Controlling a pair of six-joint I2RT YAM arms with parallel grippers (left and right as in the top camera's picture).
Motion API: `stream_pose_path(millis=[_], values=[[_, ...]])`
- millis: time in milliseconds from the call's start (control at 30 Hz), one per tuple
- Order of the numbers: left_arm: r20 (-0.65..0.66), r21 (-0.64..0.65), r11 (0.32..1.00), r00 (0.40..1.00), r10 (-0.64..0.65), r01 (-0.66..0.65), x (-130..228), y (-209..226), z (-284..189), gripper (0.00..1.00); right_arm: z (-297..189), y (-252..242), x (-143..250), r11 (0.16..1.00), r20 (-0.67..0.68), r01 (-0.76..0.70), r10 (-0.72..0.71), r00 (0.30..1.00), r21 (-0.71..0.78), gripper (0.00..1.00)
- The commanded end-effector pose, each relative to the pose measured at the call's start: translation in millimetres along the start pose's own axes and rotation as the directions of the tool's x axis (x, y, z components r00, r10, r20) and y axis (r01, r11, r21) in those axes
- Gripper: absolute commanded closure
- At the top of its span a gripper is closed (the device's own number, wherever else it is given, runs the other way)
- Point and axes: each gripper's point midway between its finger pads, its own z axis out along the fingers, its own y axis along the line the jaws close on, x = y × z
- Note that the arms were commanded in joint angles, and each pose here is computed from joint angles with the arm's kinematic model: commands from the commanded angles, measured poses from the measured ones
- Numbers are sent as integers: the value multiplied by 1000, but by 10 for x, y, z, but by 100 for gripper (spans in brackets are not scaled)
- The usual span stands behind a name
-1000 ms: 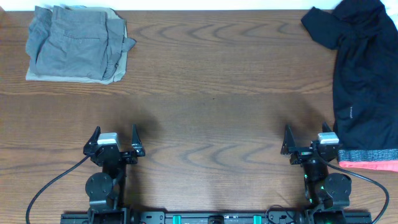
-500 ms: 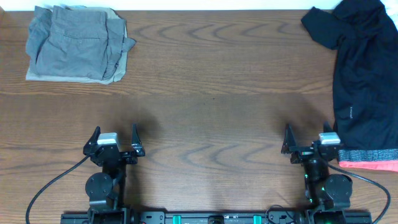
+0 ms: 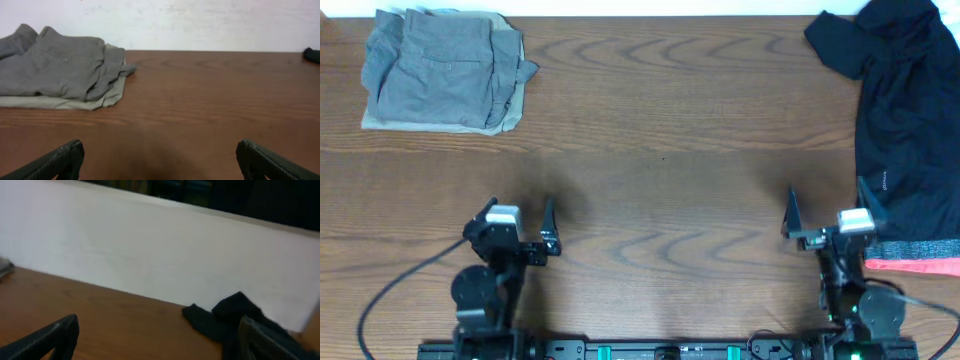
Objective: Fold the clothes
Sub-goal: 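Reach the right gripper to the black leggings at right and grasp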
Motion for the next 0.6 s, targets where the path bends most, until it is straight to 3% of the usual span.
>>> stream_pose_path(millis=[0,300,433,567], values=[[3,29,999,1000,19,-19,-392,-64,11,2,190,-4,-192,994,-34,100,-101,994,-32,1],[-191,111,993,981,-12,34,-806,-171,396,2,1189,86,-364,983,-223,52,-92,970,-178,1],[-328,101,992,944,-34,71,-755,-152,539,2,1552,168,-295,968,-333,3,-89,939,-251,1],[-491,82,991,870,-54,108,-496,-122,679,2,1783,291,-5,939,-499,-99,-84,863,-330,1]])
